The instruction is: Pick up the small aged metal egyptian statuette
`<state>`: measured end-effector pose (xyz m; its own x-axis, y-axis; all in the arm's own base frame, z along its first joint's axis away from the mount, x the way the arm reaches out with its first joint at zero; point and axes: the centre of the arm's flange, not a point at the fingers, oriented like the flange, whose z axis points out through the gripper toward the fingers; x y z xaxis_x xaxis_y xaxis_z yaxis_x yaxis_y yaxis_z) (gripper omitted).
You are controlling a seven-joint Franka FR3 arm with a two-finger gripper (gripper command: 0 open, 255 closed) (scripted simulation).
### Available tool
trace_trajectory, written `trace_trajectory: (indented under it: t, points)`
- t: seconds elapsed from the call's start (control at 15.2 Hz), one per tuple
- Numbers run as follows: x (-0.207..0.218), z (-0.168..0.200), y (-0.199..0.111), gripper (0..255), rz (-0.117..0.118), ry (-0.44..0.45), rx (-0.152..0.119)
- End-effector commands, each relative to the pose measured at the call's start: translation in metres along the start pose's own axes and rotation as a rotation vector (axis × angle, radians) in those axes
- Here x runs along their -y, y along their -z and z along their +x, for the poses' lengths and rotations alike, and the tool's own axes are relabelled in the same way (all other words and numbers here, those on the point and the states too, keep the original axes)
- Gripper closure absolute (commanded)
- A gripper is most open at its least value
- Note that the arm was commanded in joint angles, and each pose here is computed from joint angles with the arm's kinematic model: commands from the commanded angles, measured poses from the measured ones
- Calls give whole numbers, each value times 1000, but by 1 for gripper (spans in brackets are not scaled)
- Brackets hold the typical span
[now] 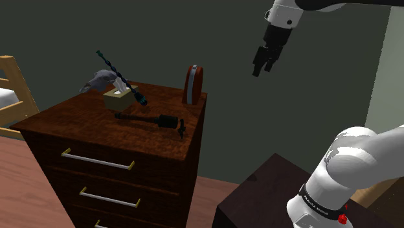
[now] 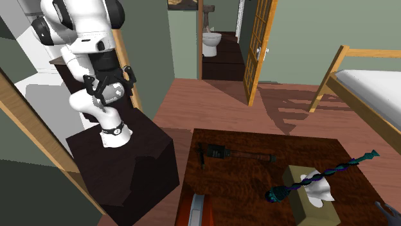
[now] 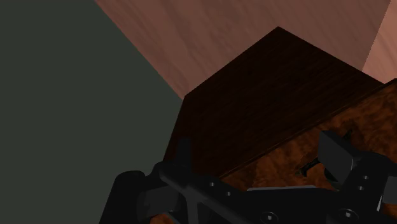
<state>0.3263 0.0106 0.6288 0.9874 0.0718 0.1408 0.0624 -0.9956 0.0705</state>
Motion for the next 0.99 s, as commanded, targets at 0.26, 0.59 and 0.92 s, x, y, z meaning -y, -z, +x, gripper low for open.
trace_trajectory:
  t: [0.26,0.59,0.92]
  points:
    - [33,30,-34,0,-9,-12,27]
    - [73,67,-77,0,-20,-27,61]
    - [112,102,-122,0,-32,-43,95]
